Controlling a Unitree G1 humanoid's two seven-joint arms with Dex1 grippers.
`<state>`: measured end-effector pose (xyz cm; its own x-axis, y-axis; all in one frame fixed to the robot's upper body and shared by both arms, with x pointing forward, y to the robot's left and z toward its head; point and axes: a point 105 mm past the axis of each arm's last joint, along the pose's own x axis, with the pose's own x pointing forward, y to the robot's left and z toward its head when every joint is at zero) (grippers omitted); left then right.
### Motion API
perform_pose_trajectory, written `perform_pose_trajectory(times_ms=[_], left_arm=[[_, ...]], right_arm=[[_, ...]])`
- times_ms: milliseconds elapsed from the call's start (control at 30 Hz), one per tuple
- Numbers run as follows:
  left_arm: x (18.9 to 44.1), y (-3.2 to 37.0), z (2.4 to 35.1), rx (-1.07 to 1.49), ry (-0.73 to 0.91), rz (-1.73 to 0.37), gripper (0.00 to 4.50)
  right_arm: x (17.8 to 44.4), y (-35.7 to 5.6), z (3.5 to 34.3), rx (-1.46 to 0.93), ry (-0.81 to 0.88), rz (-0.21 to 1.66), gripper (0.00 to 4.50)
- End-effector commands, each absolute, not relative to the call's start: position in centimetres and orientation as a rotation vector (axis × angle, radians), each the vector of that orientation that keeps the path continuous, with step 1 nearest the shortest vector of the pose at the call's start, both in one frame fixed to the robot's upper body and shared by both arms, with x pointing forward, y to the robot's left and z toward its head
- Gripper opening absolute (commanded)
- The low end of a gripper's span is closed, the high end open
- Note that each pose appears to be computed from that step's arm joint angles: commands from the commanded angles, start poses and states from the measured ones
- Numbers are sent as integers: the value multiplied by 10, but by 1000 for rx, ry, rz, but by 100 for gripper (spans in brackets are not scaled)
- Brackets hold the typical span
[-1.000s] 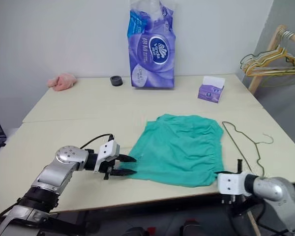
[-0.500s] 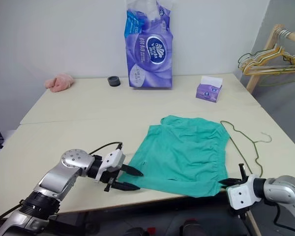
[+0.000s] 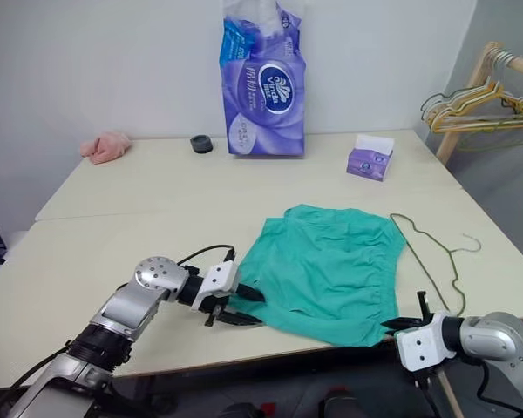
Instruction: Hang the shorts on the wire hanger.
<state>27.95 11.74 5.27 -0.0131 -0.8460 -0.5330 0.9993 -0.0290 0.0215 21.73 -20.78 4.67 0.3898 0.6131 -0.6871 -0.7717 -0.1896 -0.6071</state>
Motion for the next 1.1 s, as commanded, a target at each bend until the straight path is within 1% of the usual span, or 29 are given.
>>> perform_pose_trajectory(times_ms=[33,100,200,233,333,433,567,733,833,1000,1100], left_arm=[[302,121,78,443,335,-1467,290],[306,128,85,457,327,-1447,352],[303,140,85,488,365,-1459,440],[299,143,82,502,386,-1476,447],[288,149,71,551,451,-1538,447],[284,148,62,592,473,-1565,447],[288,143,48,657,498,-1574,447],[304,142,33,720,495,-1502,447],[310,142,29,705,497,-1489,447],[306,154,33,695,525,-1506,447],[295,168,34,682,566,-1517,447]], right_arm=[[220,-206,55,-1259,140,1244,0],[220,-205,56,-1260,138,1245,0],[220,-206,55,-1257,141,1242,0],[220,-206,55,-1256,142,1242,0],[221,-204,54,-1251,142,1244,0],[221,-202,53,-1243,139,1247,0],[221,-197,53,-1234,133,1255,0],[221,-195,54,-1232,128,1255,0],[224,-195,57,-1239,117,1243,0],[242,-197,67,-1282,80,1196,0],[261,-194,74,-1319,38,1165,0]])
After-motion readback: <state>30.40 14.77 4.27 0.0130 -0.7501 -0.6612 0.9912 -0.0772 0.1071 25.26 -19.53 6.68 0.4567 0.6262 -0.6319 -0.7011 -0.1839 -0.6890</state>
